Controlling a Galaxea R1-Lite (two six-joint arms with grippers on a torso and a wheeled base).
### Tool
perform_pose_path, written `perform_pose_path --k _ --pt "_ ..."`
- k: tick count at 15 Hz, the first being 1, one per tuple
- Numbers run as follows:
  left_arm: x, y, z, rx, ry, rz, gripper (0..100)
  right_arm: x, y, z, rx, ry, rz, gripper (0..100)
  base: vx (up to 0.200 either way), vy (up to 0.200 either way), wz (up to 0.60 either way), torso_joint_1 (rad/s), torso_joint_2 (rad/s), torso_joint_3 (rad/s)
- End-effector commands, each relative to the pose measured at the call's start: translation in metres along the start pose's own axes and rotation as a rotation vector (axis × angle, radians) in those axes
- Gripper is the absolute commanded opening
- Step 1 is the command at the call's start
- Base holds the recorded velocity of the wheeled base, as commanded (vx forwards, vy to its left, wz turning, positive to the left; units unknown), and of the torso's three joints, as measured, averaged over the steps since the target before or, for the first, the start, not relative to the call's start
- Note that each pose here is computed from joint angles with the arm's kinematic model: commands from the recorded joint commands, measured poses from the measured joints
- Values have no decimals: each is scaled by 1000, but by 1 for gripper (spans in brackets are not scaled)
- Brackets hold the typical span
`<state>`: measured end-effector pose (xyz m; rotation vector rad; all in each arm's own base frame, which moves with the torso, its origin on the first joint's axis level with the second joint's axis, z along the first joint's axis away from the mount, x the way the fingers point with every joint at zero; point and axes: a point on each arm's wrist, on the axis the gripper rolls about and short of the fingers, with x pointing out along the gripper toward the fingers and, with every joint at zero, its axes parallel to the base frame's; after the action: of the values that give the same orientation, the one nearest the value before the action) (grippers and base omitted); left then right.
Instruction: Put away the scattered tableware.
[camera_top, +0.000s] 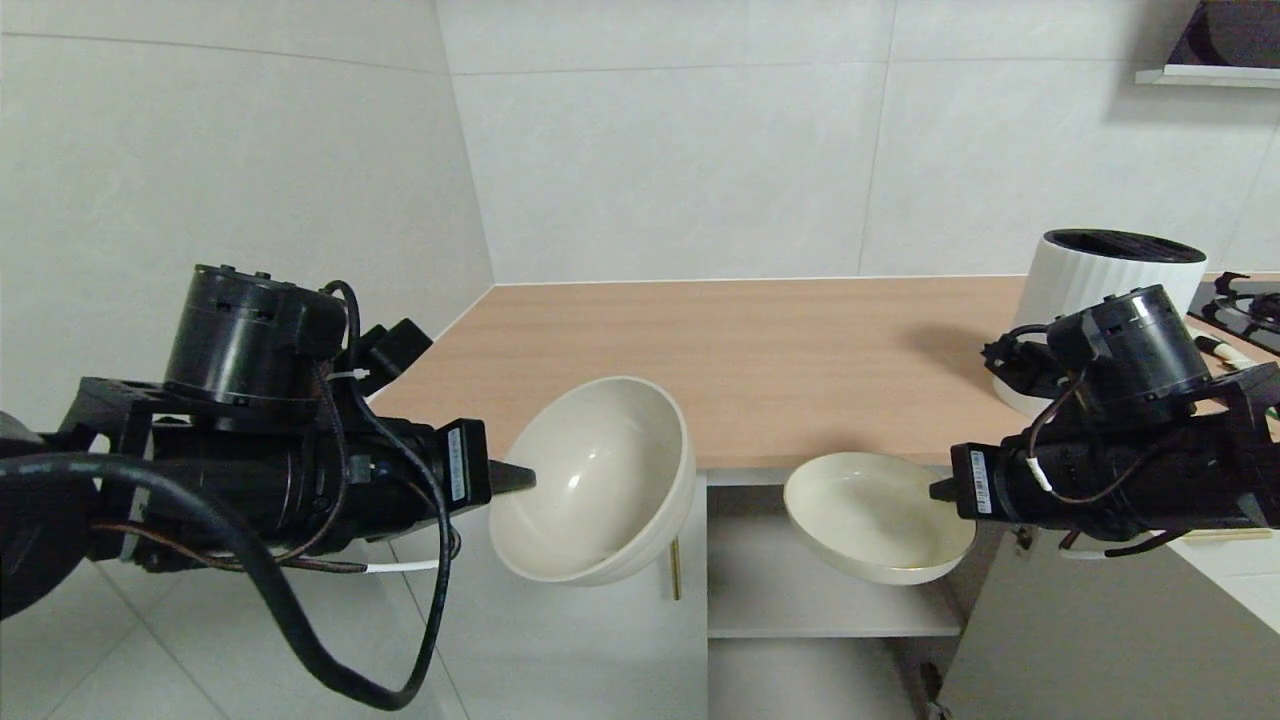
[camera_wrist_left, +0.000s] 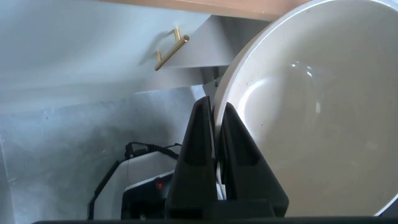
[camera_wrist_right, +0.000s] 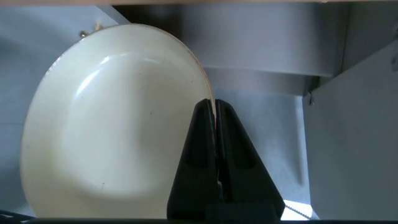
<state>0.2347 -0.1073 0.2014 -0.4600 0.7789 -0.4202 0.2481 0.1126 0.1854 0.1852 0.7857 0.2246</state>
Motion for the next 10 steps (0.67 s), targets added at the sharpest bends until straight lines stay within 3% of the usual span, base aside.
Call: perform_pose_path --k 1,5,10 --pt "4 1 -1 -3 13 6 0 6 -2 -2 3 18 -10 0 0 0 0 0 0 0" --pt "7 2 -1 -5 18 10 0 8 -4 -1 6 18 -16 0 0 0 0 -12 31 18" --pt "8 3 -1 -7 20 11 0 10 -3 1 10 0 -11 0 0 0 0 -158 405 239"
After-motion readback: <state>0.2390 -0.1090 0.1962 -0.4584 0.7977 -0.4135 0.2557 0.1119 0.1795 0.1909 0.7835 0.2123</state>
